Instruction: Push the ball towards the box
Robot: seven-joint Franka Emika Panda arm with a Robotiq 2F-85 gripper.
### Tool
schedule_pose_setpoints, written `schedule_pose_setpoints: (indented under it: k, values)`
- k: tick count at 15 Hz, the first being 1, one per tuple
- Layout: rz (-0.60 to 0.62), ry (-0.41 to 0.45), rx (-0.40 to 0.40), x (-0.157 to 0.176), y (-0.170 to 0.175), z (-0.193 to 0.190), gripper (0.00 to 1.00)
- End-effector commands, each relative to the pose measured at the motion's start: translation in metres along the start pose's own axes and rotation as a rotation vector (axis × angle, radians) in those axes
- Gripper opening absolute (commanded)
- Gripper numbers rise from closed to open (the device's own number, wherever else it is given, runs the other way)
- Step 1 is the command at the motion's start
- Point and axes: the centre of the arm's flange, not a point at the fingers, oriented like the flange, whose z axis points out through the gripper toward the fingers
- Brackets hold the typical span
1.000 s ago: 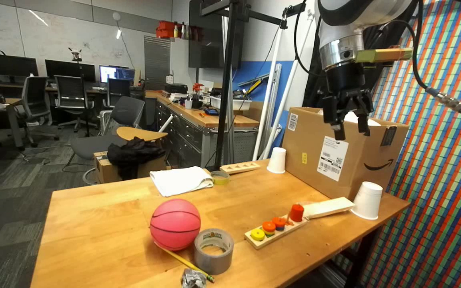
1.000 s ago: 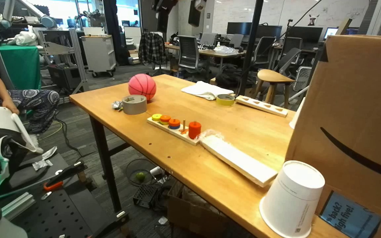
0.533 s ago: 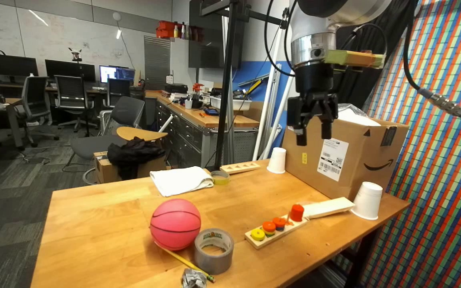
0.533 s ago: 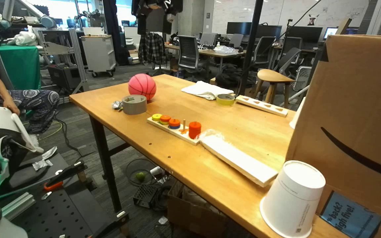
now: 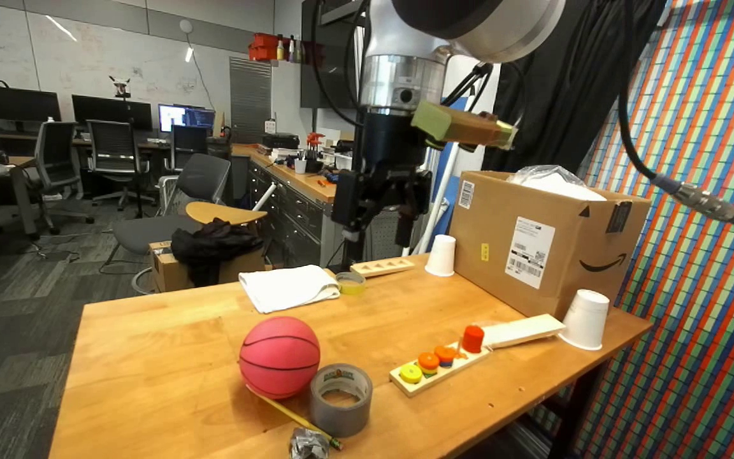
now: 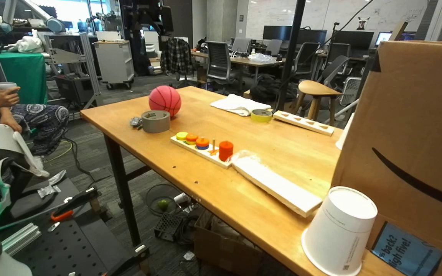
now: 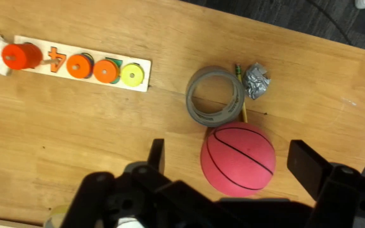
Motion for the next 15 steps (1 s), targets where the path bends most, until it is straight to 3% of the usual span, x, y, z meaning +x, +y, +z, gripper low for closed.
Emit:
schedule_pose_setpoints:
  k: [1, 10, 15]
  values:
    - [-0.062, 0.027, 0.027, 0.022, -0.051, 0.02, 1.0]
    - [-0.169, -0.019, 0.034, 0.029, -0.199, 0.05, 1.0]
    - [-0.195, -0.05, 0.06, 0.041, -0.245, 0.065, 1.0]
